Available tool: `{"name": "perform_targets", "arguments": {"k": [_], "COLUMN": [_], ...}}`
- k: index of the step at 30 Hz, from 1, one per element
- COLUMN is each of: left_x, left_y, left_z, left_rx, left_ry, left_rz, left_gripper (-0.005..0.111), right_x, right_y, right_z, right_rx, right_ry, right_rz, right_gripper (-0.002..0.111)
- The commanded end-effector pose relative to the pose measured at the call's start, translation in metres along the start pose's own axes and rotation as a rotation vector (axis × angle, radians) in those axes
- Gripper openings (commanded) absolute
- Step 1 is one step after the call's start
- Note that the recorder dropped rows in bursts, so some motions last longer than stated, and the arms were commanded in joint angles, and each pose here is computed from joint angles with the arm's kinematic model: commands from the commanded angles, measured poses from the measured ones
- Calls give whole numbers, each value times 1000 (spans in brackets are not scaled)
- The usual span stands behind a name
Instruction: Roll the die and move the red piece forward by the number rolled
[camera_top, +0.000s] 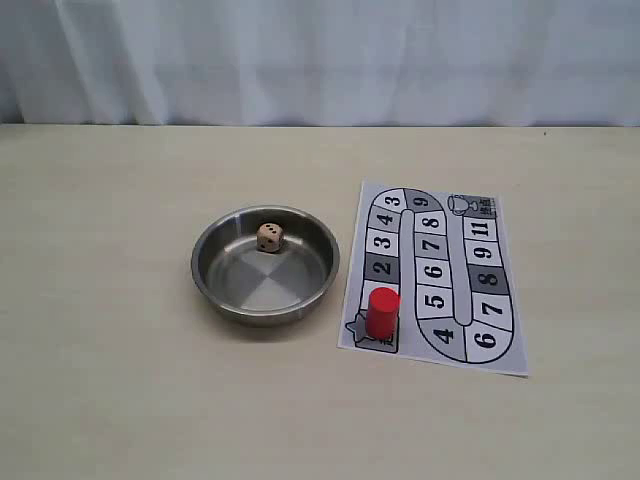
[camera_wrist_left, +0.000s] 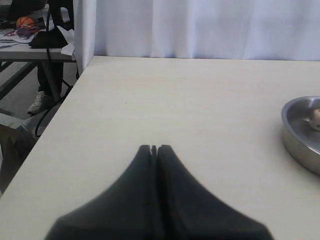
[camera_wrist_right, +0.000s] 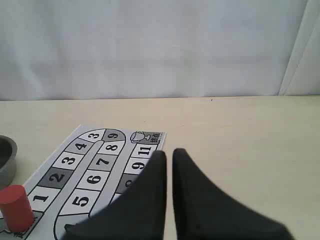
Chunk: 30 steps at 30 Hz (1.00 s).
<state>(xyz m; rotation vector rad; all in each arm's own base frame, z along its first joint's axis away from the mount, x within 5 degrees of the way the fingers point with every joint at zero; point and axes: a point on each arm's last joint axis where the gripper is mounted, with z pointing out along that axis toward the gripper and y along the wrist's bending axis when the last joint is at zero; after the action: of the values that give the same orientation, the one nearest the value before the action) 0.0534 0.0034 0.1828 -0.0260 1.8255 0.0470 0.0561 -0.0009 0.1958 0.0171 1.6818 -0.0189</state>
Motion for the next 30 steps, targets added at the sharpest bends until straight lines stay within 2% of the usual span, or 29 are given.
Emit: {"name": "perform_targets", "arguments": {"k": [1, 11, 17, 24, 26, 30], "left_x": [-1, -1, -1, -1, -1, -1], "left_y": [0, 0, 0, 0, 0, 0], "left_z": [0, 0, 0, 0, 0, 0], "left_rx": [1, 1, 1, 1, 1, 1], "left_ry": [-11, -11, -11, -11, -11, -11], "left_rz": [-5, -5, -5, -5, -5, -5], "left_gripper": [0, 0, 0, 0, 0, 0], "right_x": [0, -3, -15, -33, -39, -61], "right_y": [0, 0, -1, -2, -2, -1], "right_z": [0, 0, -2, -7, -8, -17], "right_rx": [-1, 1, 7, 2, -5, -15], "right_ry": [-3, -39, -175, -382, -371, -306], "right_rz": [-13, -13, 14, 117, 170, 131], "right_gripper": [4, 4, 4, 4, 4, 4]}}
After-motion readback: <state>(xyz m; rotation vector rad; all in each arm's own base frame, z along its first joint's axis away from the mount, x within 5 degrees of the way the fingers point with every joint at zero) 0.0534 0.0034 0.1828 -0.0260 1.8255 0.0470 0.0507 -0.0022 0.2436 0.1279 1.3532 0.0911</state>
